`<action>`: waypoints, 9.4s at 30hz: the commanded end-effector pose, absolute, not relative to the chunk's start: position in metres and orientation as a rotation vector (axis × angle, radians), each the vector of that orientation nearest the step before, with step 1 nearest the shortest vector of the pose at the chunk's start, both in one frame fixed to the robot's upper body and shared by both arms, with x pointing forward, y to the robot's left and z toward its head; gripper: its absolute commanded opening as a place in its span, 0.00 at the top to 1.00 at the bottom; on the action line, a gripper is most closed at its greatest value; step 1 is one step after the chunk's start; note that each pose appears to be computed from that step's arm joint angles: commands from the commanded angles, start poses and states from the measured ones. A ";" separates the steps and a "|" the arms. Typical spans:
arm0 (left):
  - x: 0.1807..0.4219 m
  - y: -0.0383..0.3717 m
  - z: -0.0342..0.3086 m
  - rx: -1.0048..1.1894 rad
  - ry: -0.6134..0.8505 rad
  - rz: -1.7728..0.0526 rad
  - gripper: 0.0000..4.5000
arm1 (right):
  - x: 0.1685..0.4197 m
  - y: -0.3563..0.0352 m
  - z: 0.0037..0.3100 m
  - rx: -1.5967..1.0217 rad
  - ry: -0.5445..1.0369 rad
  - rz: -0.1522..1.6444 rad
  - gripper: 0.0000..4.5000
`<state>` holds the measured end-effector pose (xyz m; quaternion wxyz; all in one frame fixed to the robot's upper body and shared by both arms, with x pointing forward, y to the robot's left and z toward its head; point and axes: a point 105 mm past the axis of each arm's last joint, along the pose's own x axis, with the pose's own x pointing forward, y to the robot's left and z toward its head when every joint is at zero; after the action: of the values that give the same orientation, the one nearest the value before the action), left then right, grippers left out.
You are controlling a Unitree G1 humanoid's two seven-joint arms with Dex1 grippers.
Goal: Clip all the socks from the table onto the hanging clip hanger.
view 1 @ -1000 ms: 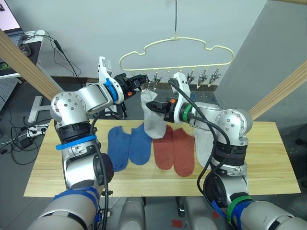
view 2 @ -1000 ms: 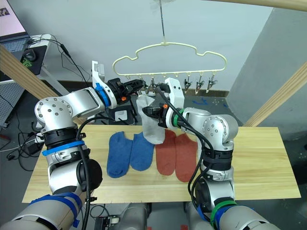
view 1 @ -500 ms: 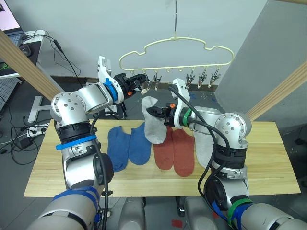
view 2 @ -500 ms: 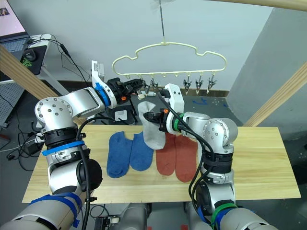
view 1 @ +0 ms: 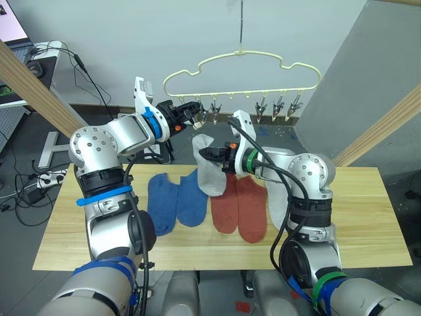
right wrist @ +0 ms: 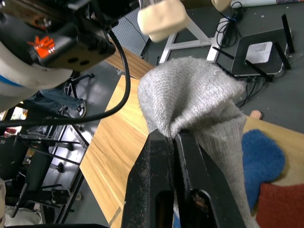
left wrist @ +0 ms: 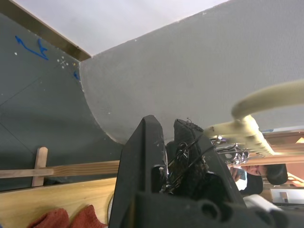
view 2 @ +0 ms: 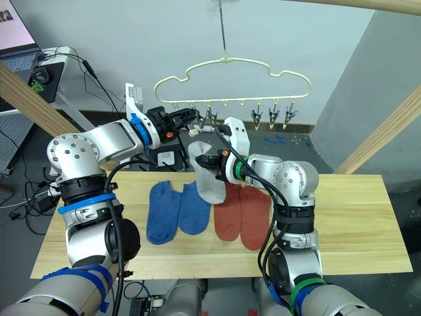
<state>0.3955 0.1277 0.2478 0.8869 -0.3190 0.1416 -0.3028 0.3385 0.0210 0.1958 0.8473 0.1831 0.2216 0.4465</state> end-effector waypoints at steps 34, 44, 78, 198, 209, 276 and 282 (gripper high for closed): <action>0.390 0.125 0.253 -0.668 0.255 -0.656 0.93 | 0.340 0.005 0.217 0.347 0.401 0.953 0.99; 0.391 0.125 0.253 -0.672 0.253 -0.651 0.93 | 0.341 0.002 0.217 0.346 0.404 0.941 0.99; 0.388 0.124 0.256 -0.680 0.214 -0.670 0.85 | 0.341 0.023 0.233 0.366 0.384 1.000 1.00; 0.399 0.086 0.243 0.019 -0.333 -0.252 0.75 | 0.256 -0.121 0.263 0.026 0.138 0.814 0.46; 0.399 0.089 0.244 -0.040 -0.306 -0.277 0.94 | 0.257 -0.122 0.262 0.031 0.142 0.809 0.46; 0.381 0.106 0.261 -0.561 0.190 -0.620 0.94 | 0.371 -0.187 0.035 -0.401 0.718 0.446 0.59; 0.382 0.108 0.258 -0.572 0.202 -0.616 0.94 | 0.372 -0.189 0.036 -0.415 0.714 0.431 0.98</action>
<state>0.3841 0.1049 0.2506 0.9078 -0.2790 0.1095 -0.2935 0.3798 -0.1771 0.0530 0.9016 -0.1983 0.3104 0.2269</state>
